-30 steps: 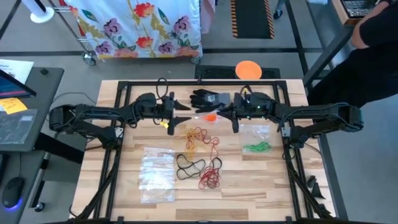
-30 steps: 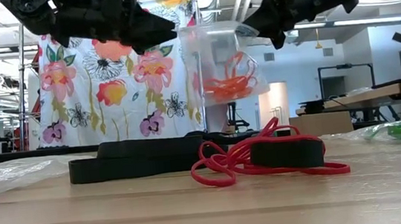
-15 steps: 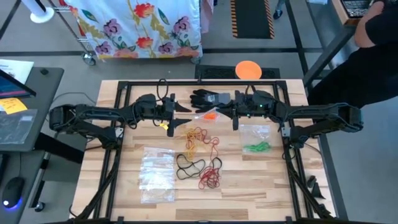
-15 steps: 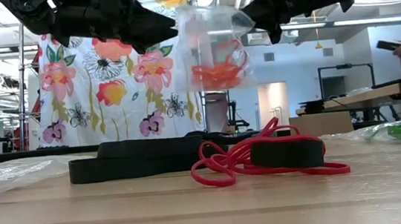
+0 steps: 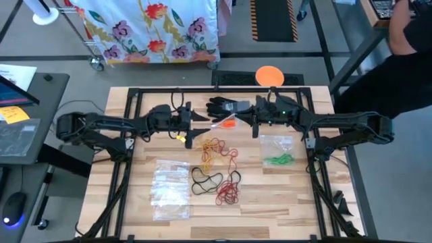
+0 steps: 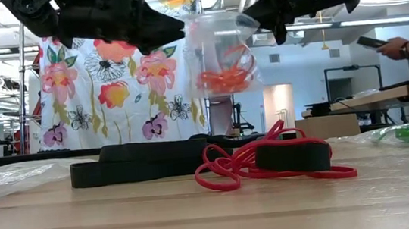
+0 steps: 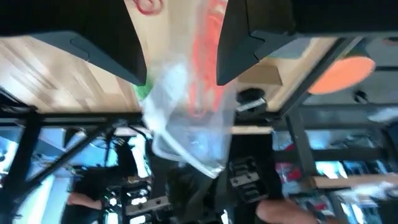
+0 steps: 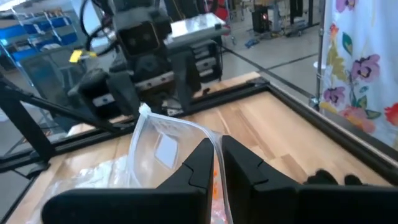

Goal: Sort rubber bands
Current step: Close the transparent zip bag containing the orange rubber bands

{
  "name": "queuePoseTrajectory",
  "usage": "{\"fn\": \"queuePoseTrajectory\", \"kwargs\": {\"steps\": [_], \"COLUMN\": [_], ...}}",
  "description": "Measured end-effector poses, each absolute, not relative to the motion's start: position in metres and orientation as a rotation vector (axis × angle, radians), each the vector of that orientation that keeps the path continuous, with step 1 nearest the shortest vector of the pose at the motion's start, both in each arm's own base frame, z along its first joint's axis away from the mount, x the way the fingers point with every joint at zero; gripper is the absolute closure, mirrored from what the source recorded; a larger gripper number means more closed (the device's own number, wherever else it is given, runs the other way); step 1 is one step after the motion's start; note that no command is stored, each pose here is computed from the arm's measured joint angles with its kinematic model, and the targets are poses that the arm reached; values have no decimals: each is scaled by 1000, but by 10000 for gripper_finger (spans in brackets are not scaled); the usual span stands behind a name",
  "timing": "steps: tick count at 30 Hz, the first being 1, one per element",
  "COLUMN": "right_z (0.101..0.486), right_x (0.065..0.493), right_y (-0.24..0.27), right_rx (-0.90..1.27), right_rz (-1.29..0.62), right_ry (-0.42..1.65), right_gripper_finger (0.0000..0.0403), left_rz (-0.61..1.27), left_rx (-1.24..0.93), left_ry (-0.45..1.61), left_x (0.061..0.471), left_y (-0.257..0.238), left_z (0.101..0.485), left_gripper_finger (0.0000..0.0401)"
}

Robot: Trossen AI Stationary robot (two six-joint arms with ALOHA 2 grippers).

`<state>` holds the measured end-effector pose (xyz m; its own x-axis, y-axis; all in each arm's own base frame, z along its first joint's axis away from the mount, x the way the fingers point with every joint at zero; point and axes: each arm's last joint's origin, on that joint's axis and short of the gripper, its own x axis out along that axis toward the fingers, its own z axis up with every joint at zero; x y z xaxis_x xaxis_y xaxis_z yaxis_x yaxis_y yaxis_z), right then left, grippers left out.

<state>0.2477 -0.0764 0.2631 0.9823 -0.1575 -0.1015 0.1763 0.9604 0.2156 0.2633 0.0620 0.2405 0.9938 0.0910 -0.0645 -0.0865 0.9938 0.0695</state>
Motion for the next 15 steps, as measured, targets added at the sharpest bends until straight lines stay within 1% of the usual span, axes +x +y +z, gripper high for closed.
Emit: {"fn": "queuePoseTrajectory", "kwargs": {"steps": [15], "right_z": [265], "right_x": [248], "right_y": [-77], "right_rx": [228], "right_rz": [-168], "right_ry": [59], "right_gripper_finger": [371], "left_rz": [96], "left_rx": [58], "left_ry": [-5], "left_x": [266], "left_y": [63], "left_z": [245], "left_gripper_finger": [209]}}
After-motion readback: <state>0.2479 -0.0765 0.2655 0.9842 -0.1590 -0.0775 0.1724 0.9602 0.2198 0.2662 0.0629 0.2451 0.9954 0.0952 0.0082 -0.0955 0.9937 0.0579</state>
